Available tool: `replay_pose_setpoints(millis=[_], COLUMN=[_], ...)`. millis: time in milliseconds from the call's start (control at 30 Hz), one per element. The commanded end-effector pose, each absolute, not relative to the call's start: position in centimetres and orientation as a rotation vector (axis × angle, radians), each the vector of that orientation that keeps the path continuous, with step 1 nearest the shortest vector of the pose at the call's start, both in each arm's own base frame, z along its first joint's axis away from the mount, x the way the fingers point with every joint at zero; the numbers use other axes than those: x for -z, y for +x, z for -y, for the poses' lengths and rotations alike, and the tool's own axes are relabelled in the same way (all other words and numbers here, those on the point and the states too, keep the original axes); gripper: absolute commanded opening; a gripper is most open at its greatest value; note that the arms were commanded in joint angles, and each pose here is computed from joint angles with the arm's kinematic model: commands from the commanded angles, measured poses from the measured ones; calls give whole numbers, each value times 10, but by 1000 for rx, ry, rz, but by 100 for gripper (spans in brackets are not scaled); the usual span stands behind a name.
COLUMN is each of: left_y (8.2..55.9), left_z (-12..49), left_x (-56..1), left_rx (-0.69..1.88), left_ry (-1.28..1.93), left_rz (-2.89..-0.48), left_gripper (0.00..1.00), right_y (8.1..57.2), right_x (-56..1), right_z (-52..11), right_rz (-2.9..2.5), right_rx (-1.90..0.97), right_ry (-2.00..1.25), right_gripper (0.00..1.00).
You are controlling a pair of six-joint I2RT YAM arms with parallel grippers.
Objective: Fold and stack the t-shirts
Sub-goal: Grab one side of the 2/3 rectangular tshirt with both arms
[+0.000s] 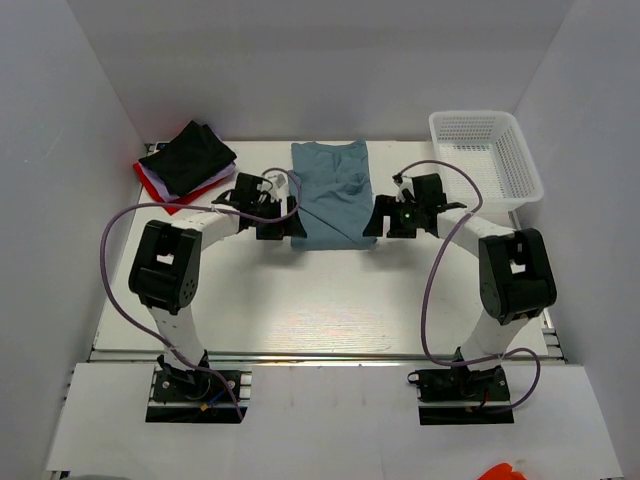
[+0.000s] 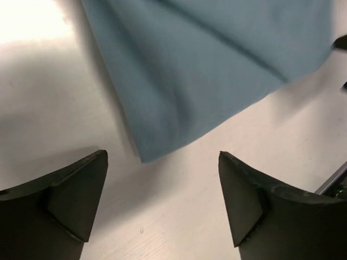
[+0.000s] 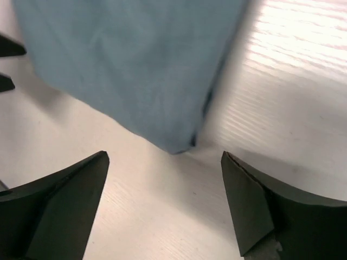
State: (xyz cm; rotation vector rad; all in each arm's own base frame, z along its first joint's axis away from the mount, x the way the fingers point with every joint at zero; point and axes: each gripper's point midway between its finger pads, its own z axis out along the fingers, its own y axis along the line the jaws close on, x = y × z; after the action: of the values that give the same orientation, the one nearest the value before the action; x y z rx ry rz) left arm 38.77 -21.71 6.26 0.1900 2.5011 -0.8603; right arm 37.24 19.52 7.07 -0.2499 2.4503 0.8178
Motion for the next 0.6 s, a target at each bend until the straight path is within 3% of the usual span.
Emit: replay_pose_setpoints(millis=[0, 267, 333, 400, 467, 533, 567], left_y=[383, 377, 375, 376, 375, 373, 372], left_z=[216, 228, 230, 230, 233, 236, 240], left_x=[-64, -33, -31, -28, -28, -28, -29], left_rx=[786, 757, 749, 749, 773, 801, 810], left_ry=[242, 279, 287, 287, 297, 307, 308], left_rz=[-2485, -2560, -2559, -2557, -2548, -2541, -2532], left_gripper=[91, 57, 47, 45, 37, 5, 0], right_y=[388, 387, 385, 378, 374, 368, 365], right_x=[-66, -46, -44, -44, -46, -44, -47], right_z=[-183, -200, -204, -206, -206, -205, -206], right_rz=[-2436, -2477, -2484, -2492, -2487, -2494, -2490], right_rx=[-745, -908, -945, -972, -984, -987, -999], right_ry=[-118, -91, -101, -110, -122, -124, -130], right_gripper=[88, 64, 45, 26, 16, 0, 0])
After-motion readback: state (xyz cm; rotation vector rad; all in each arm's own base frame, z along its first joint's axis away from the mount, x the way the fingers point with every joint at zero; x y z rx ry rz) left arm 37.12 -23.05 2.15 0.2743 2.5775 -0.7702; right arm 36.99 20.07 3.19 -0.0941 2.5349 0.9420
